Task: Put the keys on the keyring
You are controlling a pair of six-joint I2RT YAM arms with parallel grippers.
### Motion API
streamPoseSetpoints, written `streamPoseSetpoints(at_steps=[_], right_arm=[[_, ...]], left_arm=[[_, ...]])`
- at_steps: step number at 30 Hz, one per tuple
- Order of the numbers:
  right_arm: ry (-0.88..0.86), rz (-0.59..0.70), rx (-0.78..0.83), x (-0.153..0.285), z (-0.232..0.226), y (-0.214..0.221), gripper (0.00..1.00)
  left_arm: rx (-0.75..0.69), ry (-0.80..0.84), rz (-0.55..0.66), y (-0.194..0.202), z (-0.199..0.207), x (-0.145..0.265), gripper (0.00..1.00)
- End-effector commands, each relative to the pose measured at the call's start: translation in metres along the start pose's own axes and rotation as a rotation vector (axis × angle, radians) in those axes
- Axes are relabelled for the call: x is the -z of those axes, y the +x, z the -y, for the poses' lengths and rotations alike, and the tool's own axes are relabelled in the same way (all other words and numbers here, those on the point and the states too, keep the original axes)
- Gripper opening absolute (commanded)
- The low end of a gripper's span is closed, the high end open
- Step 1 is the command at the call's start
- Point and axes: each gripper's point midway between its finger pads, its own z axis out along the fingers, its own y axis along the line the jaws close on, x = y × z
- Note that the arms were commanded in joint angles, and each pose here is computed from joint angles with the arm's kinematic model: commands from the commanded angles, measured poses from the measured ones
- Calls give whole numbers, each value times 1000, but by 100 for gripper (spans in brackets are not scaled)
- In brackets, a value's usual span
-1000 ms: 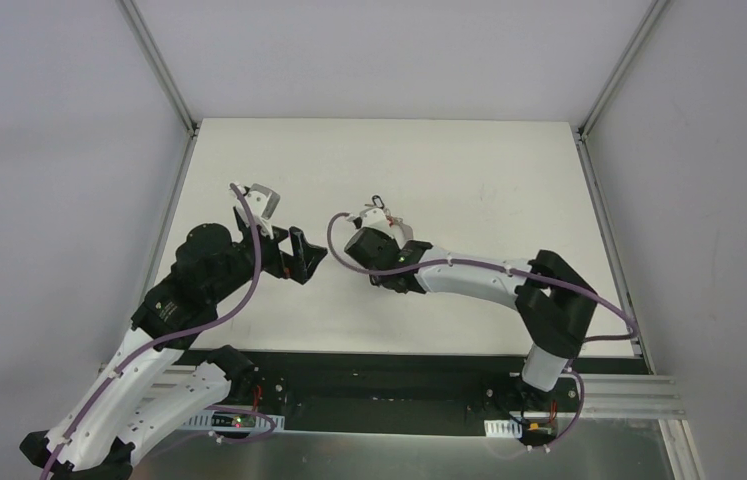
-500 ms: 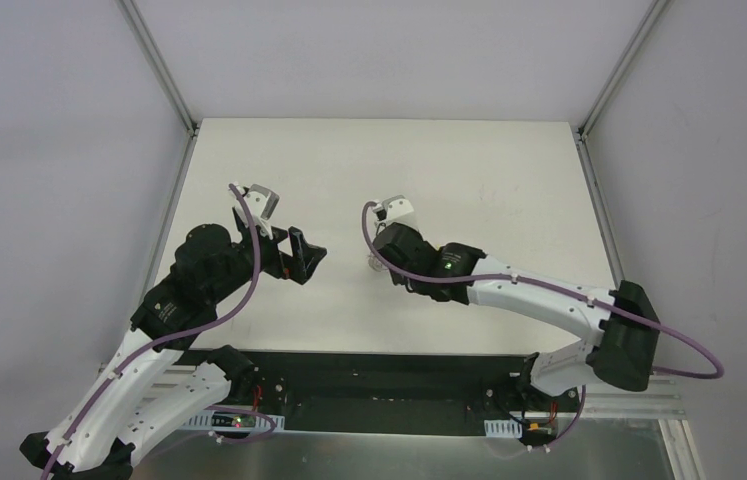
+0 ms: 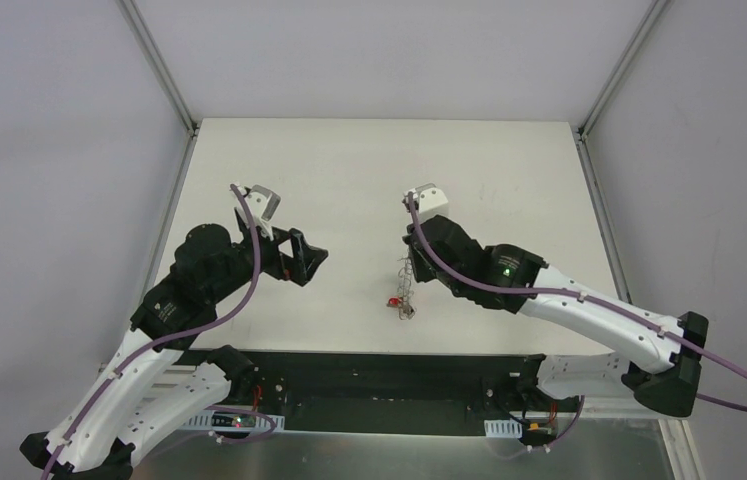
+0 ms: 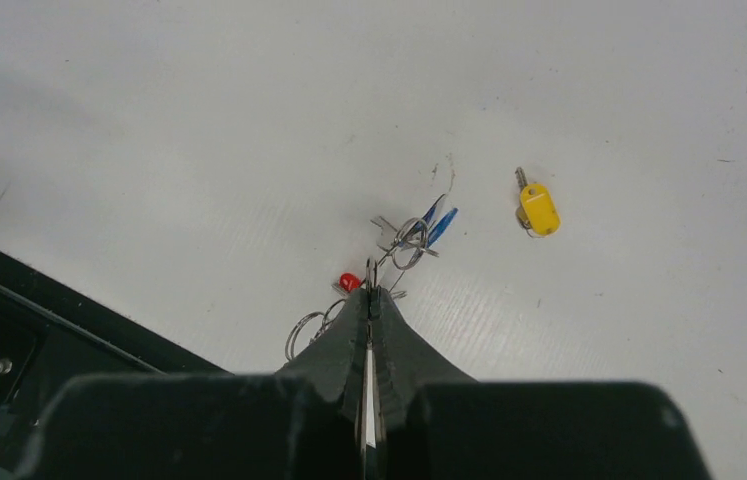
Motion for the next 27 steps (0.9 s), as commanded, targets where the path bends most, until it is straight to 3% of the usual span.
streamPoseSetpoints(at_steps=[1,7,18,27], right_arm=[[-133,63,-10,30,-15,-28,0],[-317,30,38,56,-38,-32,0],[-671,-46,156,115,-80,-35,0],[-784,7,211,133,-92,-40,0]], left_arm=[[10,84,-21,3,14,-2,99],[9,238,-28,1,41,0,99],[35,671,-13,-13,112,29,99],[95,784,26,-26,130,44,99]])
